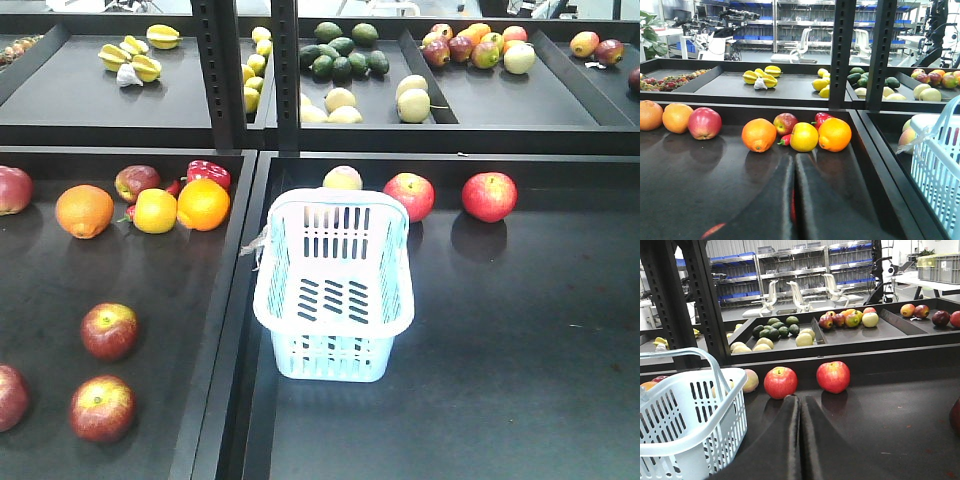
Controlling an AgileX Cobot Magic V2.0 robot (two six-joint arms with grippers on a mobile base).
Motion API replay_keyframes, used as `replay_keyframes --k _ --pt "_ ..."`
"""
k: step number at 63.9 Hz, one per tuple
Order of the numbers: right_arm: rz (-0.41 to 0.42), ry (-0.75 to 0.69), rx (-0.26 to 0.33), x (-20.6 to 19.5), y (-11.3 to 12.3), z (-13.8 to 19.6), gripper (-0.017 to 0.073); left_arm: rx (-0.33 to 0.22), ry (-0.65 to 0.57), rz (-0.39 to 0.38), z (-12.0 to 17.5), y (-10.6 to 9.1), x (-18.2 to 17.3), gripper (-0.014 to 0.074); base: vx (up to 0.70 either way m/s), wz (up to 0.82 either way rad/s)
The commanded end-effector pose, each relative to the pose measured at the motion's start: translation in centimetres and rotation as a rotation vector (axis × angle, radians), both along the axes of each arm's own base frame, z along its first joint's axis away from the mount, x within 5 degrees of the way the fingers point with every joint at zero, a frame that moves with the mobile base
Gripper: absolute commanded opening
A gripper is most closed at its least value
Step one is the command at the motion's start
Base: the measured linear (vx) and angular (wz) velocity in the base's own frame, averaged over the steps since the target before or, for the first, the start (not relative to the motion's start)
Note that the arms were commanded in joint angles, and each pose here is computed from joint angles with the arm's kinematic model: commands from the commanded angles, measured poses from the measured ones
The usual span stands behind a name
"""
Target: Pick three apples into basket with both arms
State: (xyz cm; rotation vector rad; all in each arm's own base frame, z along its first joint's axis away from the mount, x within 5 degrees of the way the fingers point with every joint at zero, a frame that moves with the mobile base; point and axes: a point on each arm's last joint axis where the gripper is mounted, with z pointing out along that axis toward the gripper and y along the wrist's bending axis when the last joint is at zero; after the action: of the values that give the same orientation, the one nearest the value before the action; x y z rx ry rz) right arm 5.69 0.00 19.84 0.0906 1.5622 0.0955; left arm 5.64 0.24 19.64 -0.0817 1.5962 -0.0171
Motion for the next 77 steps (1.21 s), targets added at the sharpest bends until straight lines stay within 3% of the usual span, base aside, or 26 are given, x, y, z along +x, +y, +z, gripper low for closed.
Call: replay_keyframes --k 1,77 --pt "-0.003 -0.065 -0.019 -0.05 0.00 0.23 -0.0004 -0.010 -0.065 -0.005 -0.04 -0.04 0.00 -0.0006 0.00 0.00" --pt "-0.003 -0.065 -0.019 -0.05 0.00 0.23 -0.0004 -0.010 -0.066 -0.005 -0.03 -0.04 0.00 -0.0006 0.00 0.00"
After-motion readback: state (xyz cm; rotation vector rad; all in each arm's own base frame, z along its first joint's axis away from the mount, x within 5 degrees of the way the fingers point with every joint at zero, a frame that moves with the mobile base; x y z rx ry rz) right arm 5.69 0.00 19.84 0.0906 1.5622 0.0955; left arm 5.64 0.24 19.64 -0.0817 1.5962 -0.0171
